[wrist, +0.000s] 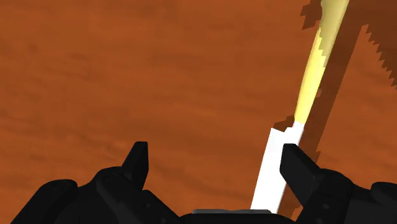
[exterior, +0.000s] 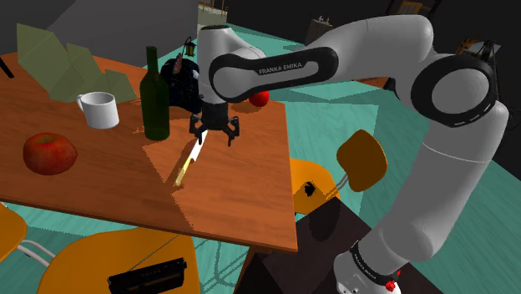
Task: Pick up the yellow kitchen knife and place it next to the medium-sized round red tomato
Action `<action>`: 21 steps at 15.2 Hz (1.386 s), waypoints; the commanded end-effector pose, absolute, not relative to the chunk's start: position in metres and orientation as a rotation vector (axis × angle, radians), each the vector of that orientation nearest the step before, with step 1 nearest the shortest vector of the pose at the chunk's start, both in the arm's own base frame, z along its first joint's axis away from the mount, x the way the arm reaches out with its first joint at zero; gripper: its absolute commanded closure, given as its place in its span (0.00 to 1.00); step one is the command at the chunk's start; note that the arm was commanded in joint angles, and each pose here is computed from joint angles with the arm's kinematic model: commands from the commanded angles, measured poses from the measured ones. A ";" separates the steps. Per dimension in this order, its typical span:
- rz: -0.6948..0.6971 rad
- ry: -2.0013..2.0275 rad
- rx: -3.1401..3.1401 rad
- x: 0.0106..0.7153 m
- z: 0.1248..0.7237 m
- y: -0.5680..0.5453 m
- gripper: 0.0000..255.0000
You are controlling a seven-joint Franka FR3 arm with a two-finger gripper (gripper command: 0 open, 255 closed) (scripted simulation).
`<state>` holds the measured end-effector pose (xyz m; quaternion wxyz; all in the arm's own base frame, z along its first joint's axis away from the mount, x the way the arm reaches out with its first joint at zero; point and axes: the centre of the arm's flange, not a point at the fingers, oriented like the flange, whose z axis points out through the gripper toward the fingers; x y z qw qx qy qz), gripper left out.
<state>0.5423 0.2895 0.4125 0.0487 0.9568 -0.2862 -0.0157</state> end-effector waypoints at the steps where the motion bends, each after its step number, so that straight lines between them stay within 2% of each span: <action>1: -0.053 -0.937 2.882 0.564 0.399 0.304 0.00; 6: -0.067 -1.069 2.808 0.615 0.368 0.331 0.00; 14: -0.067 -1.069 2.808 0.612 0.328 0.327 0.00; 21: -0.067 -1.069 2.808 0.612 0.328 0.327 0.00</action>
